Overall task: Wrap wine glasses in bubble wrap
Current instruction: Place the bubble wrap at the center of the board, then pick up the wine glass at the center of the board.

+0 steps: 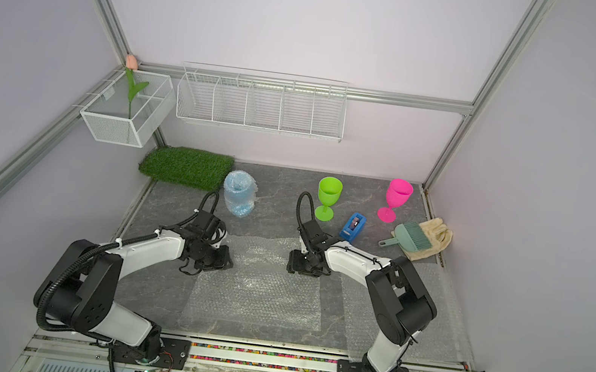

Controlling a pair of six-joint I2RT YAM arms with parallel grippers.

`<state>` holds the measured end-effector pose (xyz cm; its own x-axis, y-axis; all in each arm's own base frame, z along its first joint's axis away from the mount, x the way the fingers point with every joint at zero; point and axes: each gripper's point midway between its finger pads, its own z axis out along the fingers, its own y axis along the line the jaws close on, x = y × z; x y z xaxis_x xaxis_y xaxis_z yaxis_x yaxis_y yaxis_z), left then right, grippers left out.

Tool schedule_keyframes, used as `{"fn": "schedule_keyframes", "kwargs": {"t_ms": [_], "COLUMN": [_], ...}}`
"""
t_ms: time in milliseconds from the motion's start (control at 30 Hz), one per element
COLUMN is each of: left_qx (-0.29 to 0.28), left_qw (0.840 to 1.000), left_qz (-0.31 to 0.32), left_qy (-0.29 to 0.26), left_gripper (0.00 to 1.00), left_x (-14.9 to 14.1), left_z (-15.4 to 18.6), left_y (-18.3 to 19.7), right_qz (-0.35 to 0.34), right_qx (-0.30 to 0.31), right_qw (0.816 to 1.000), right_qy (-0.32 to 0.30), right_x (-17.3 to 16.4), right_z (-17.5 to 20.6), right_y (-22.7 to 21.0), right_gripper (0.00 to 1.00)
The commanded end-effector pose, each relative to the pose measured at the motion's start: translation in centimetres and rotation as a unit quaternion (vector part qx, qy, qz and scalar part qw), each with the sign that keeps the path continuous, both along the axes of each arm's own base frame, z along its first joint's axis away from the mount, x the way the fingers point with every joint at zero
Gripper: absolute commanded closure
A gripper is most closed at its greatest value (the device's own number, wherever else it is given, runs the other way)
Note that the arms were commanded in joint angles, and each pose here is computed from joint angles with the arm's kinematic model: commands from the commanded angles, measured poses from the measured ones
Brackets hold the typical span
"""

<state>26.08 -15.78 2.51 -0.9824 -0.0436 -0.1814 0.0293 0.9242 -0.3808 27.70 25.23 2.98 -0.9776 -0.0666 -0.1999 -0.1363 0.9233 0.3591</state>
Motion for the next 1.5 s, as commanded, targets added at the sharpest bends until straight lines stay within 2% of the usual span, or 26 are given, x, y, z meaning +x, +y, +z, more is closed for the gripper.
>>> {"fn": "schedule_keyframes", "kwargs": {"t_ms": [0, 133, 300, 367, 433, 500, 600, 767, 900, 933, 1000, 1067, 1233, 1467], "left_qx": [0.002, 0.0, 0.024, 0.049, 0.072, 0.093, 0.088, 0.085, 0.071, 0.07, 0.066, 0.063, 0.069, 0.074], "left_qw": [1.0, 1.0, 0.999, 0.998, 0.996, 0.994, 0.994, 0.994, 0.995, 0.995, 0.995, 0.994, 0.993, 0.992], "left_qz": [-0.008, -0.012, -0.007, 0.006, 0.024, 0.046, 0.052, 0.066, 0.063, 0.064, 0.068, 0.07, 0.065, 0.063], "left_qy": [0.007, -0.009, -0.035, -0.045, -0.048, -0.042, -0.025, 0.005, -0.006, -0.014, -0.032, -0.046, -0.068, -0.08], "left_gripper": [0.65, 0.65, 0.65, 0.64, 0.61, 0.56, 0.51, 0.51, 0.52, 0.52, 0.51, 0.51, 0.5, 0.46], "left_x": [0.2, 0.7, 1.1, 1.1, 1.0, 0.7, 0.3, 0.0, 0.5, 0.7, 1.2, 1.5, 2.0, 2.3], "left_z": [-0.6, 0.5, 2.9, 3.7, 4.1, 3.9, 3.0, 1.1, 1.6, 2.0, 2.9, 3.6, 4.8, 5.6], "left_y": [-0.4, -0.5, 0.4, 1.5, 2.6, 3.6, 3.8, 4.8, 4.7, 4.7, 4.7, 4.8, 5.0, 5.3], "right_qz": [-0.007, -0.011, 0.001, 0.008, 0.01, 0.011, 0.006, -0.007, -0.009, -0.013, -0.025, -0.023, -0.002, 0.051], "right_qx": [-0.037, -0.05, -0.038, -0.035, -0.04, -0.044, -0.053, -0.055, -0.034, -0.028, -0.007, 0.013, 0.014, 0.078], "right_qw": [0.999, 0.998, 0.996, 0.993, 0.991, 0.991, 0.991, 0.988, 0.981, 0.978, 0.97, 0.959, 0.933, 0.882], "right_qy": [-0.01, -0.028, -0.086, -0.11, -0.125, -0.127, -0.124, -0.142, -0.19, -0.204, -0.243, -0.282, -0.361, -0.462], "right_x": [0.1, 0.8, 2.0, 2.4, 2.9, 3.2, 3.7, 4.8, 6.4, 6.9, 8.1, 9.3, 12.6, 17.2], "right_z": [-0.2, 1.0, 4.8, 6.4, 7.3, 7.6, 7.8, 9.0, 10.5, 10.8, 12.0, 13.1, 15.2, 16.6], "right_y": [-2.2, -3.1, -3.3, -3.3, -3.7, -4.1, -4.9, -6.6, -8.2, -8.7, -9.8, -10.2, -10.1, -7.8], "right_gripper": [0.39, 0.39, 0.36, 0.24, 0.19, 0.17, 0.16, 0.15, 0.02, 0.01, 0.11, 0.12, 0.12, 0.12]}}
